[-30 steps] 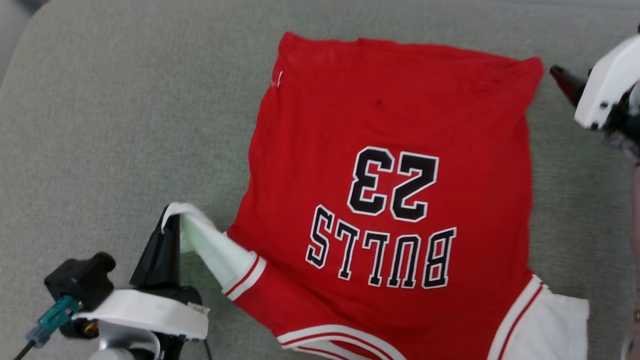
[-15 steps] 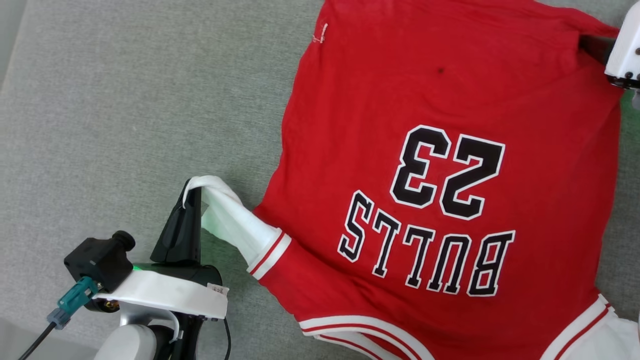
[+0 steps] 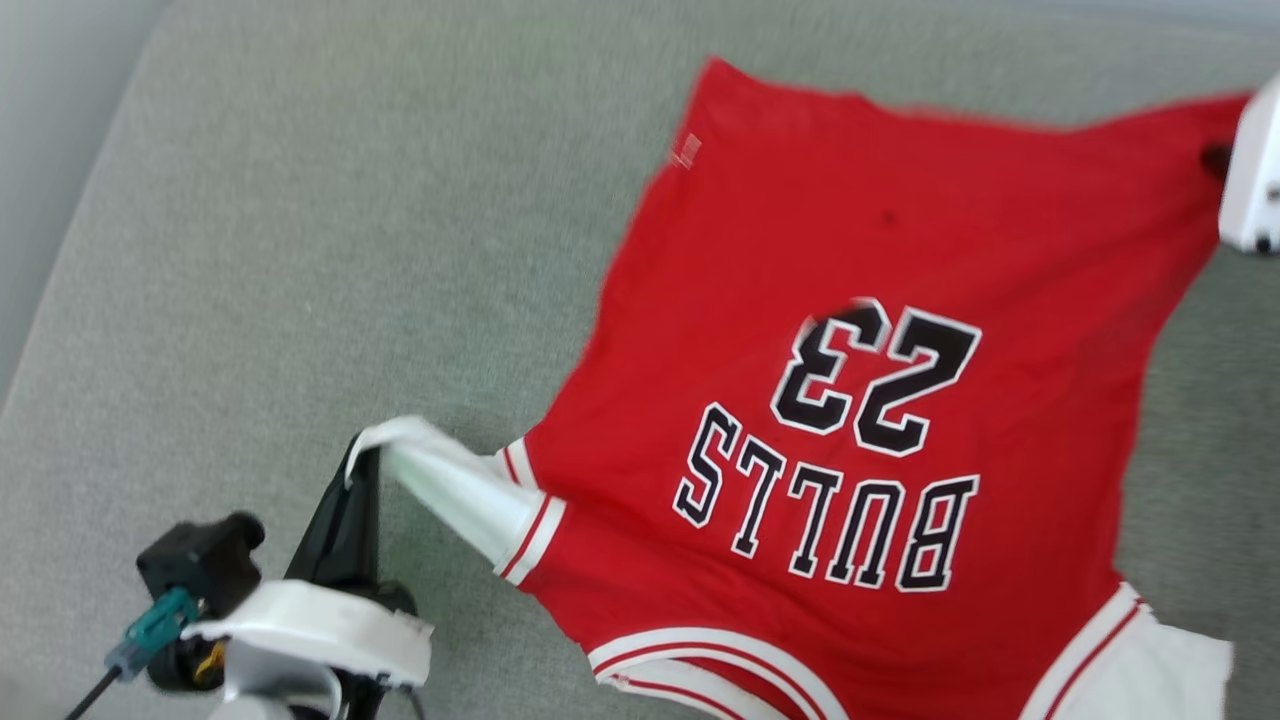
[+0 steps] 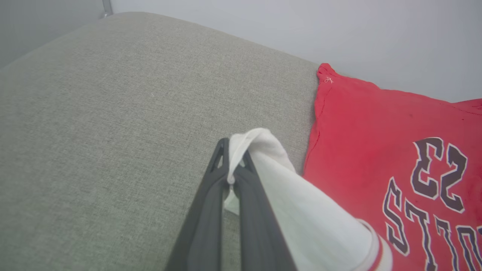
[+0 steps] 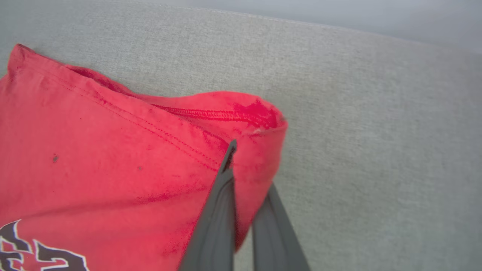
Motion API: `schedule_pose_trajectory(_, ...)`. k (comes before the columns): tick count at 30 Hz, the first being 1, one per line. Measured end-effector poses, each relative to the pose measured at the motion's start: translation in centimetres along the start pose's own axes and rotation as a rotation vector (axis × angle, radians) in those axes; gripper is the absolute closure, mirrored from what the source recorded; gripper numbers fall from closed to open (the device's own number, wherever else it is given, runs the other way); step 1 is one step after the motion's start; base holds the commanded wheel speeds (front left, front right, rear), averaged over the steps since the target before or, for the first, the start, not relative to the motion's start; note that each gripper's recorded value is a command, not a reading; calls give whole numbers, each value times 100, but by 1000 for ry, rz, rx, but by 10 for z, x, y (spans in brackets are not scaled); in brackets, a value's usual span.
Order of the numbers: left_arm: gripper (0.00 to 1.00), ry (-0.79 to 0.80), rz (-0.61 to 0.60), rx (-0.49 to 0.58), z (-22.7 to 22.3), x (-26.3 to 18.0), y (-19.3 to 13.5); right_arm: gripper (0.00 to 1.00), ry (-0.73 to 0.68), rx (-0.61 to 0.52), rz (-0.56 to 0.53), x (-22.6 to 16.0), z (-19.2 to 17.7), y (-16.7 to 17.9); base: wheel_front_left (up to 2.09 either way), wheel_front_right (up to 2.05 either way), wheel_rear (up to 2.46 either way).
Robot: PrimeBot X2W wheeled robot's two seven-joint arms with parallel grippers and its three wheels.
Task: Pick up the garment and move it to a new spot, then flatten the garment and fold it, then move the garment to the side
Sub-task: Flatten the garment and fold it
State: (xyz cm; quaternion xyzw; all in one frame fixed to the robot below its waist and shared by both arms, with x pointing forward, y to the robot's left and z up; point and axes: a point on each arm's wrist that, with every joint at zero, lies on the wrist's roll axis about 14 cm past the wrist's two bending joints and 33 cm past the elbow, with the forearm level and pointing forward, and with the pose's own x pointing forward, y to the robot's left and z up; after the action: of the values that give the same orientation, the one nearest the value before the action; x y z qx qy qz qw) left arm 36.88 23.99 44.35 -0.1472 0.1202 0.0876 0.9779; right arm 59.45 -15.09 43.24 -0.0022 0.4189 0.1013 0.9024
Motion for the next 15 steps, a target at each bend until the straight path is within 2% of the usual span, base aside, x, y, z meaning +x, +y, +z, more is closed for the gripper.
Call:
schedule_pose_trajectory(5, 100, -7, 23, -5, 4, -25, 7, 100, -24, -60, -77, -57, -23, -32, 0, 0, 0)
schedule_pose_trajectory(7, 100, -3, 32, -14, 3, -36, 10, 100, -3, -74, -112, -79, -45, -47, 0, 0, 0)
schedule_pose_trajectory(12, 100, 8, 22, -22, 1, -59, 9, 100, 148, -31, -170, -131, -148, -73, 0, 0, 0)
schedule_pose_trajectory(15, 100, 0, -1, -10, 3, -66, 4, 100, 215, 34, -185, -161, -211, -77, 0, 0, 0)
